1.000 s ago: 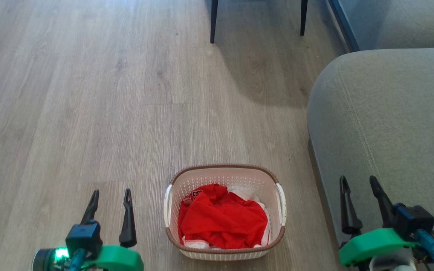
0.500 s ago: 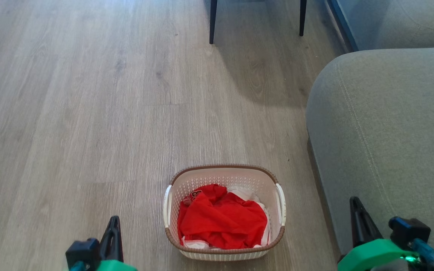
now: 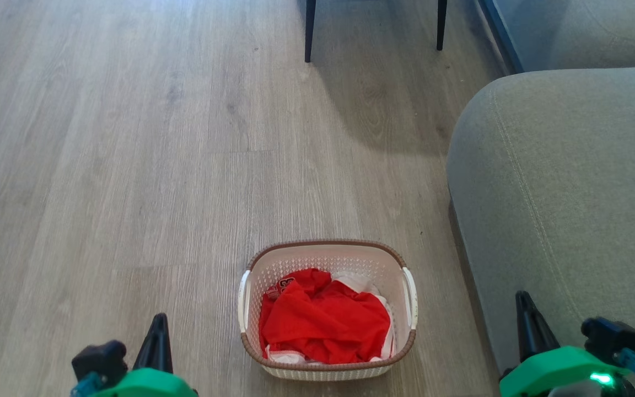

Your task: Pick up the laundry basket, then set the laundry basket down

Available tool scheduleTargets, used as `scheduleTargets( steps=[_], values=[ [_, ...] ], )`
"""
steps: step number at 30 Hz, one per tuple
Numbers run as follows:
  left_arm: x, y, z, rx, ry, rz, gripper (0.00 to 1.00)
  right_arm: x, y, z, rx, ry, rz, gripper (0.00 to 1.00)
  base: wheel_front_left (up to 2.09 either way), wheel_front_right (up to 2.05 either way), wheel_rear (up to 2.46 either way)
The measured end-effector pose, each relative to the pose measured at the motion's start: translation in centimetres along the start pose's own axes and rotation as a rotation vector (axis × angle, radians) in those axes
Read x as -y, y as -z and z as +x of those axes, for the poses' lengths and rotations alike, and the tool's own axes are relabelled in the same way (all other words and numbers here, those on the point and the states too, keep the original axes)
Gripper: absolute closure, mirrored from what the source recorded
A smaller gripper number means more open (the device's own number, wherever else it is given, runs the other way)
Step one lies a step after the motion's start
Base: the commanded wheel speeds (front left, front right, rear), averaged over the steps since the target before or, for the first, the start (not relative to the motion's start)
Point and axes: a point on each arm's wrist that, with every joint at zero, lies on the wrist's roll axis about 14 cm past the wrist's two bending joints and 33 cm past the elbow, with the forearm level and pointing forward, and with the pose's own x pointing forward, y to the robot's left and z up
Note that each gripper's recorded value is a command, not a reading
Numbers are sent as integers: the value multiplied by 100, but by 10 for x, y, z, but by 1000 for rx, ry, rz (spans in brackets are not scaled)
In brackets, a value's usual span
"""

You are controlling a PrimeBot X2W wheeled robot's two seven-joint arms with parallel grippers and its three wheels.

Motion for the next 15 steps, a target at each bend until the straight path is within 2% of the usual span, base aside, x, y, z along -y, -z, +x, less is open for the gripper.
scheduleTargets(
  steps=[15],
  values=[
    [-5, 0, 8, -32, -16, -171, 100, 10, -3, 5, 2, 40, 153, 100, 0, 0, 0]
  ],
)
